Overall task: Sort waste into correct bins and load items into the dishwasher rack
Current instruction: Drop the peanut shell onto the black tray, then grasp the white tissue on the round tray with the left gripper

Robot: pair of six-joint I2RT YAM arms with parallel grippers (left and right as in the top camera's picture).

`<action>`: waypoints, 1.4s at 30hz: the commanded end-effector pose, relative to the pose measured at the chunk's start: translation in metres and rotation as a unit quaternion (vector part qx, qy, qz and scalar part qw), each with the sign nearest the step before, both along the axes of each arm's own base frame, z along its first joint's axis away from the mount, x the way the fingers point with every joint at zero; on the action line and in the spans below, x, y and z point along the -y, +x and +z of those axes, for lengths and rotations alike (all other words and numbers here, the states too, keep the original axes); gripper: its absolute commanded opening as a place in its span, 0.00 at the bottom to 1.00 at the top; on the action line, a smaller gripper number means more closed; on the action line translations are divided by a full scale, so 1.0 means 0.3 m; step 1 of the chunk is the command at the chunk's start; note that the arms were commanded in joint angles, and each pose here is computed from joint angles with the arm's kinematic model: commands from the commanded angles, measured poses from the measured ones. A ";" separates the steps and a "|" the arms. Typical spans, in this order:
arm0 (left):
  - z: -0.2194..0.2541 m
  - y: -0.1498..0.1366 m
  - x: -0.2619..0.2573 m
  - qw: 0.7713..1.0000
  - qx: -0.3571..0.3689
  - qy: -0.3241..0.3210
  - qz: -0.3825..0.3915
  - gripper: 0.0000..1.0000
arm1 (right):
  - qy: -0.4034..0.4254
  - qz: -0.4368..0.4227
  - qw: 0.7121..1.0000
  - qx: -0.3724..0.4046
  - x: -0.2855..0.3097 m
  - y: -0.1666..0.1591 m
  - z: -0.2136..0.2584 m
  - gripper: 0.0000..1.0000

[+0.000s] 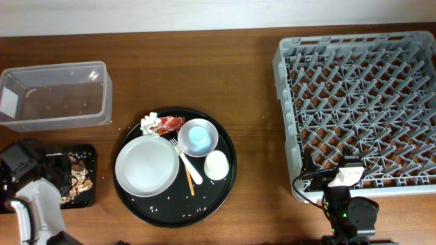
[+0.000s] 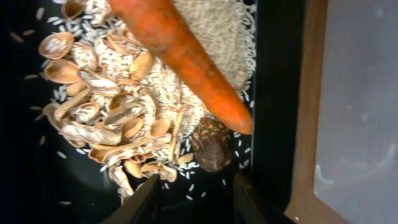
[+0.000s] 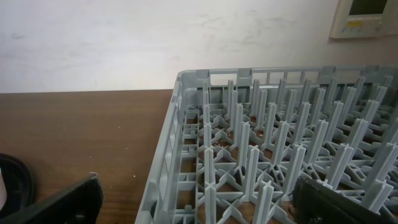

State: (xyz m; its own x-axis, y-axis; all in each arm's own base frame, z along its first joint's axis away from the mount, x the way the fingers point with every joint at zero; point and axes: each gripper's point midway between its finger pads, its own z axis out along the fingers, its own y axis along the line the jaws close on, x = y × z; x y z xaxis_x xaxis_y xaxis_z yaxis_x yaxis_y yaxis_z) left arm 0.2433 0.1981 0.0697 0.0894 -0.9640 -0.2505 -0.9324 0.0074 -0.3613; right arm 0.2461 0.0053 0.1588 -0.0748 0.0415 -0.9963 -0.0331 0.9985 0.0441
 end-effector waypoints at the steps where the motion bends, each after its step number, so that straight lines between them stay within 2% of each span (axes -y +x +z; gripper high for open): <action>1: 0.159 0.071 -0.002 0.995 0.063 0.043 -0.070 0.37 | -0.004 0.002 1.000 -0.001 -0.004 0.000 -0.008 0.99; 5: 0.377 0.120 0.102 0.974 0.171 0.068 -0.134 0.38 | -0.004 0.002 1.000 -0.001 -0.004 0.000 -0.008 0.99; 6: 0.441 0.136 0.163 0.962 0.205 0.072 -0.165 0.54 | -0.004 0.002 1.000 -0.001 -0.004 0.000 -0.008 0.99; 8: 0.531 0.173 0.272 0.936 0.263 0.065 -0.225 0.99 | -0.004 0.002 1.000 -0.001 -0.004 0.000 -0.008 0.99; 10: 0.590 0.195 0.387 0.903 0.301 0.059 -0.302 0.99 | -0.004 0.002 1.000 -0.001 -0.004 0.000 -0.008 0.99; 11: 0.637 0.220 0.452 0.863 0.328 0.083 -0.375 0.99 | -0.004 0.002 1.000 -0.001 -0.004 0.000 -0.008 0.99; 12: 0.709 0.248 0.572 0.796 0.374 0.096 -0.466 0.99 | -0.004 0.002 1.000 -0.001 -0.004 0.000 -0.008 0.98; 15: 0.764 0.284 0.683 0.768 0.371 0.077 -0.516 0.99 | -0.004 0.002 1.000 -0.001 -0.004 0.000 -0.008 0.99; 16: 0.782 0.302 0.713 0.763 0.348 0.080 -0.539 0.99 | -0.004 0.002 1.000 -0.001 -0.004 0.000 -0.008 0.99; 18: 0.759 0.324 0.693 0.789 0.232 0.107 -0.559 0.99 | -0.004 0.002 1.000 -0.001 -0.004 0.000 -0.008 0.99; 19: 0.713 0.334 0.662 0.809 0.119 0.124 -0.563 0.99 | -0.004 0.002 1.000 -0.001 -0.004 0.000 -0.008 0.99; 21: 0.656 0.387 0.645 0.811 0.013 0.147 -0.565 0.99 | -0.004 0.002 1.000 -0.001 -0.004 0.000 -0.008 0.99; 22: 0.601 0.413 0.659 0.807 -0.010 0.139 -0.573 0.99 | -0.004 0.002 1.000 -0.001 -0.004 0.000 -0.008 0.99; 30: 0.251 0.506 0.705 0.790 -0.111 0.048 -0.601 0.98 | -0.004 0.002 1.000 -0.001 -0.004 0.000 -0.008 0.99; 32: 0.189 0.526 0.746 0.779 -0.123 0.042 -0.614 0.89 | -0.004 0.002 1.000 -0.001 -0.004 0.000 -0.008 0.99; 33: 0.165 0.535 0.764 0.774 -0.129 0.044 -0.619 0.81 | -0.004 0.002 1.000 -0.001 -0.004 0.000 -0.008 0.99; 34: 0.138 0.545 0.772 0.774 -0.134 0.043 -0.618 0.79 | -0.004 0.002 1.000 -0.001 -0.004 0.000 -0.008 0.99; 36: 0.086 0.550 0.746 0.792 -0.160 0.042 -0.588 0.72 | -0.004 0.002 1.000 -0.001 -0.004 0.000 -0.008 0.99; 42: -0.095 0.531 0.736 0.779 -0.221 0.012 -0.587 0.72 | -0.004 0.002 1.000 -0.001 -0.004 0.000 -0.008 0.99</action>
State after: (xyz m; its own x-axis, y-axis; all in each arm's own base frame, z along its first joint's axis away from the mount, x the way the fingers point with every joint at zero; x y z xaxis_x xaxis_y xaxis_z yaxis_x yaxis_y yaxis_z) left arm 0.4023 -0.0269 0.0596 -0.9539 -0.2944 -0.0582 -0.2933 0.9556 -0.0272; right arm 0.2461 0.0053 0.1588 -0.0748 0.0411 -0.9964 -0.0331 0.9985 0.0437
